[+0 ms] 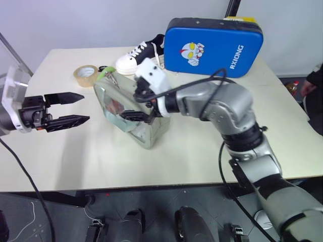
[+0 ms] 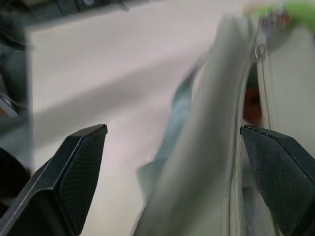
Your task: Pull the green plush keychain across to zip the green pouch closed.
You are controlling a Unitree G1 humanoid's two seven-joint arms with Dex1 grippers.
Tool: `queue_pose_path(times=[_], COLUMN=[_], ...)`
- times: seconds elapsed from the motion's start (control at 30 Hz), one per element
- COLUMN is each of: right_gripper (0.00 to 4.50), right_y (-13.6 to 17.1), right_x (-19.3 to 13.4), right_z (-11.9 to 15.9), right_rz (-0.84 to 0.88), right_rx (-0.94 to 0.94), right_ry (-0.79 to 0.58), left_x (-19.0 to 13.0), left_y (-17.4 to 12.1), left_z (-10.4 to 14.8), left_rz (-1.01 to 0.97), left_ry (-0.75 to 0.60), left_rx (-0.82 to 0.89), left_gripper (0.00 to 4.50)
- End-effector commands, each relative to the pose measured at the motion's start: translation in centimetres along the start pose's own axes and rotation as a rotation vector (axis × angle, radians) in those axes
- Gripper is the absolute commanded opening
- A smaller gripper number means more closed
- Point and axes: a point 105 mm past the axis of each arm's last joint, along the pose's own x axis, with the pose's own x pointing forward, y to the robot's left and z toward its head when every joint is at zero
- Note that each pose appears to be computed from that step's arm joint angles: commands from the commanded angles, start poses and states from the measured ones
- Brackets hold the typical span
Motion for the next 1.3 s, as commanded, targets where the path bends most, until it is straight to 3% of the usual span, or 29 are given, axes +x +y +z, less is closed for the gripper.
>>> queue_pose_path(times=[0.03, 0.13, 0.3, 0.43, 0.63, 0.87, 0.97, 1.3], right_gripper=[3.97, 2.67, 0.03, 0.03, 0.03, 0.03, 0.03, 0.03], right_y=[-0.9, -0.5, 0.1, 0.7, -0.2, 0.8, 1.1, 1.4], right_x=[0.1, -0.2, -0.9, -1.9, -4.9, -6.8, -6.8, -6.9], right_z=[0.4, 1.0, 1.8, 2.7, 3.0, 0.9, -1.3, -3.5], right_rz=[-0.057, -0.034, 0.0, 0.062, 0.139, 0.296, 0.345, 0.39], right_rx=[-0.032, -0.038, -0.073, -0.13, -0.437, -0.695, -0.768, -0.782], right_ry=[0.037, 0.036, 0.022, -0.005, -0.026, -0.061, -0.043, -0.024], left_x=[-0.2, -0.2, -0.1, 0.0, -0.2, -0.6, -0.7, -0.7], left_y=[-0.2, -0.2, -0.2, -0.1, 0.3, 0.0, -0.1, -0.6], left_z=[0.8, 0.8, 0.5, 0.4, 0.9, 0.5, 0.4, 0.3], left_rz=[-0.003, -0.001, 0.002, 0.004, 0.02, 0.019, 0.02, 0.007], left_ry=[-0.003, 0.0, 0.0, 0.0, -0.02, 0.001, 0.004, 0.02], left_rx=[0.045, 0.048, 0.049, 0.053, 0.062, 0.061, 0.052, 0.041], left_gripper=[4.5, 4.5, 4.5, 4.5, 4.5, 4.5, 4.5, 4.5])
